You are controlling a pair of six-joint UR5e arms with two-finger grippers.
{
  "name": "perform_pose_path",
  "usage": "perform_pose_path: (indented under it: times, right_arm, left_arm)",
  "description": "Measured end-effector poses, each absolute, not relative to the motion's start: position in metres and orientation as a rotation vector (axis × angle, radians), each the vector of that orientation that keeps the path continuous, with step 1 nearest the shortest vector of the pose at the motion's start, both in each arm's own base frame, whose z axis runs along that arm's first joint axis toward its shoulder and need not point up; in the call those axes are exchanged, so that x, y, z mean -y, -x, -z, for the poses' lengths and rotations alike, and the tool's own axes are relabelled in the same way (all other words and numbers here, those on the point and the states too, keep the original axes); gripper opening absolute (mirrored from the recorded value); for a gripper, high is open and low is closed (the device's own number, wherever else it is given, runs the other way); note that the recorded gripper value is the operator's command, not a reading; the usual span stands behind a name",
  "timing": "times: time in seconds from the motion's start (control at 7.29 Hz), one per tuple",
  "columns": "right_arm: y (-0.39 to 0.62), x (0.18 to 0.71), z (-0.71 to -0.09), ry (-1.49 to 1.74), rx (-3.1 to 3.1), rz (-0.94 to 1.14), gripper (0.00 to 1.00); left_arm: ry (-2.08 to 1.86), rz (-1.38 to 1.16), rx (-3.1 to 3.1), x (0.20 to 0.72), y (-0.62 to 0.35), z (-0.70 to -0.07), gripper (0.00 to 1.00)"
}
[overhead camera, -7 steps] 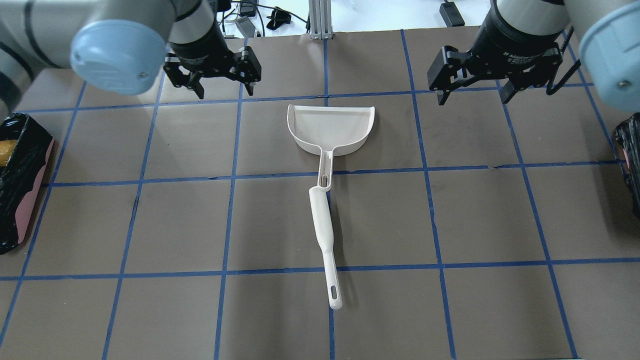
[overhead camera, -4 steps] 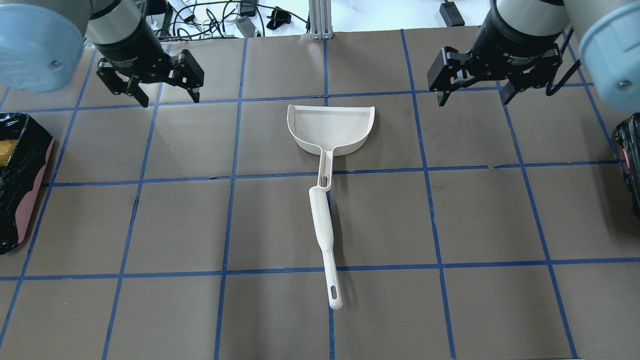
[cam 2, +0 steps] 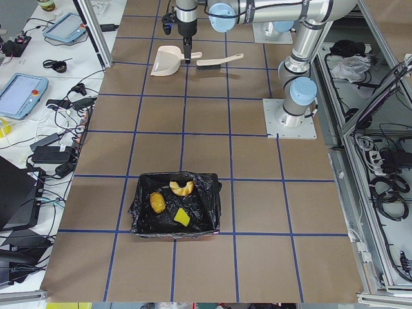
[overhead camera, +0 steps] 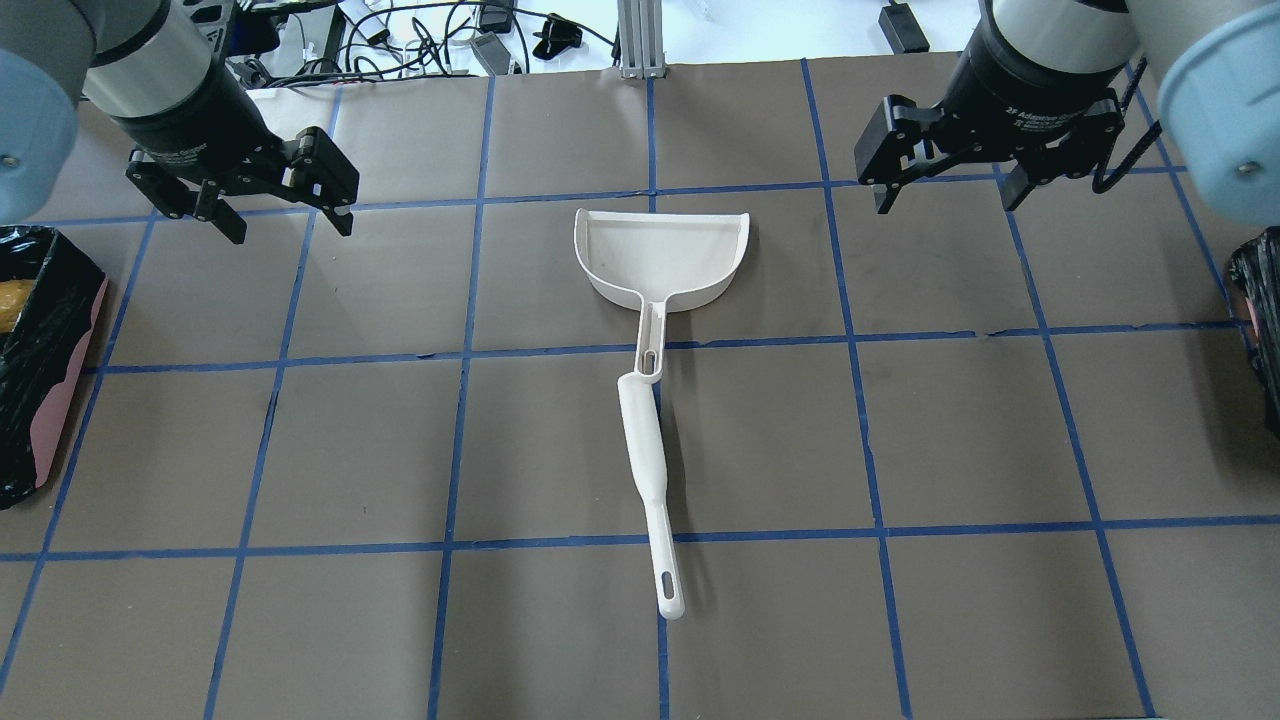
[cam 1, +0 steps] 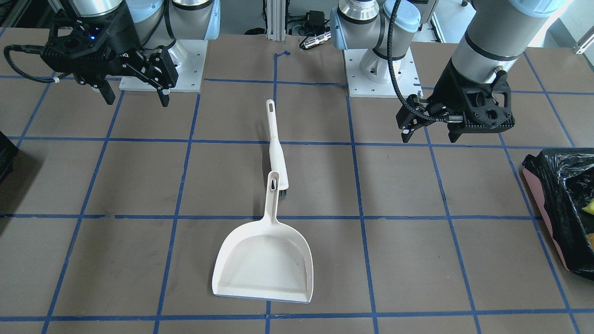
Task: Sweep and dump trash in nearest bin
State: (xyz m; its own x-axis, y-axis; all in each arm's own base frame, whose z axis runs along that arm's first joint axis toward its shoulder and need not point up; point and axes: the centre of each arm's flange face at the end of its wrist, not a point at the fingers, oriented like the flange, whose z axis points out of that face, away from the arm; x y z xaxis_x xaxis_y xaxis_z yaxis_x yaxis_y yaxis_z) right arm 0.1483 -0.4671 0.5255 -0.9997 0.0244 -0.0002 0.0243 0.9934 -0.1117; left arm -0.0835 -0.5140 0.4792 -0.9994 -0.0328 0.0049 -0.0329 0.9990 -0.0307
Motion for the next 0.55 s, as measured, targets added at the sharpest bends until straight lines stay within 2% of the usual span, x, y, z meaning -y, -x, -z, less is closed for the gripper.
perform_pose_path:
  times: [0.55]
  right_arm:
    - [-0.1482,0.4670,-0.5238,0.039,3.136,-0.164,1.00]
  left_arm:
    - [-0.045,-0.041,3.131,0.5050,0.0860,-0.4762,1.00]
